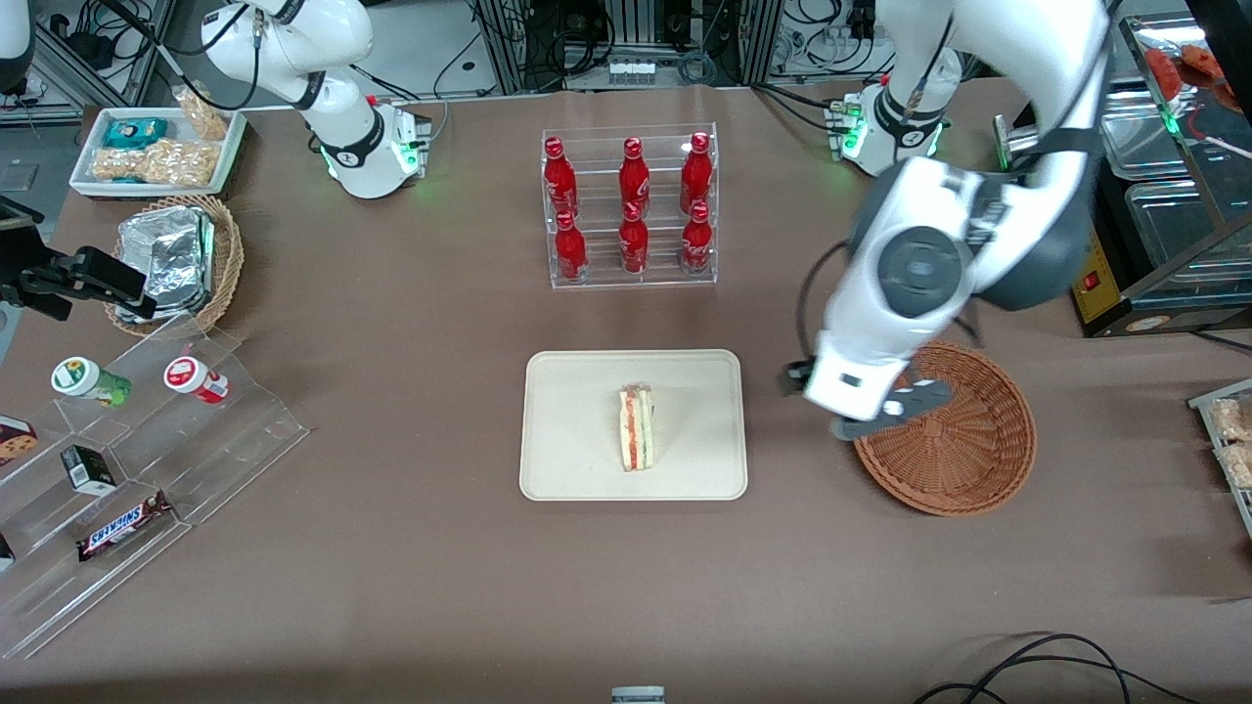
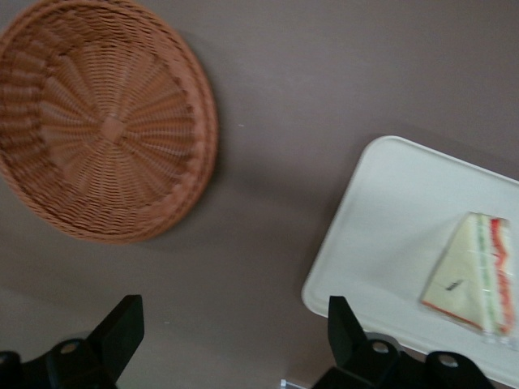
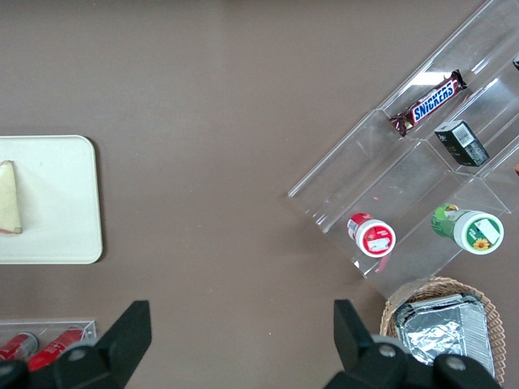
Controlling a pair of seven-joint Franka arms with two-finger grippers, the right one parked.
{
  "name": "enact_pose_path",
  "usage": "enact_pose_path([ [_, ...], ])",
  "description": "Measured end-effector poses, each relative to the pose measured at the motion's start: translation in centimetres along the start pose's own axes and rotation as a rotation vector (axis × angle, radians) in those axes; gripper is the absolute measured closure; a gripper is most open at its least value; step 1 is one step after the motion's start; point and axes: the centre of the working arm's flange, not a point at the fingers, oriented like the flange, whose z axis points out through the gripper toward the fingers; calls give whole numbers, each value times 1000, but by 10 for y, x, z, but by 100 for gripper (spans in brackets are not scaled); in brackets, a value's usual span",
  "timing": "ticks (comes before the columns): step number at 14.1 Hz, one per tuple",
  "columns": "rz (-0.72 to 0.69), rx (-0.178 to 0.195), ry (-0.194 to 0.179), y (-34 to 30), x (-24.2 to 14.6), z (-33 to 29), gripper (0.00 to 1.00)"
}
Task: Place sandwich from basket to tray
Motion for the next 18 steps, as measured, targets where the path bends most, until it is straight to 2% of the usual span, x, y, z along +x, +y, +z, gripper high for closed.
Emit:
enact_pose_path([
  [4,-46,1,-13,-78,15,-12,0],
  [7,-16,15,-43,-123,16,-25,0],
  [10,37,3,-49,-171,24,-46,0],
  [14,129,-20,-20,-195,22,-68,0],
  [18,304,-31,22,-204,21,-87,0],
])
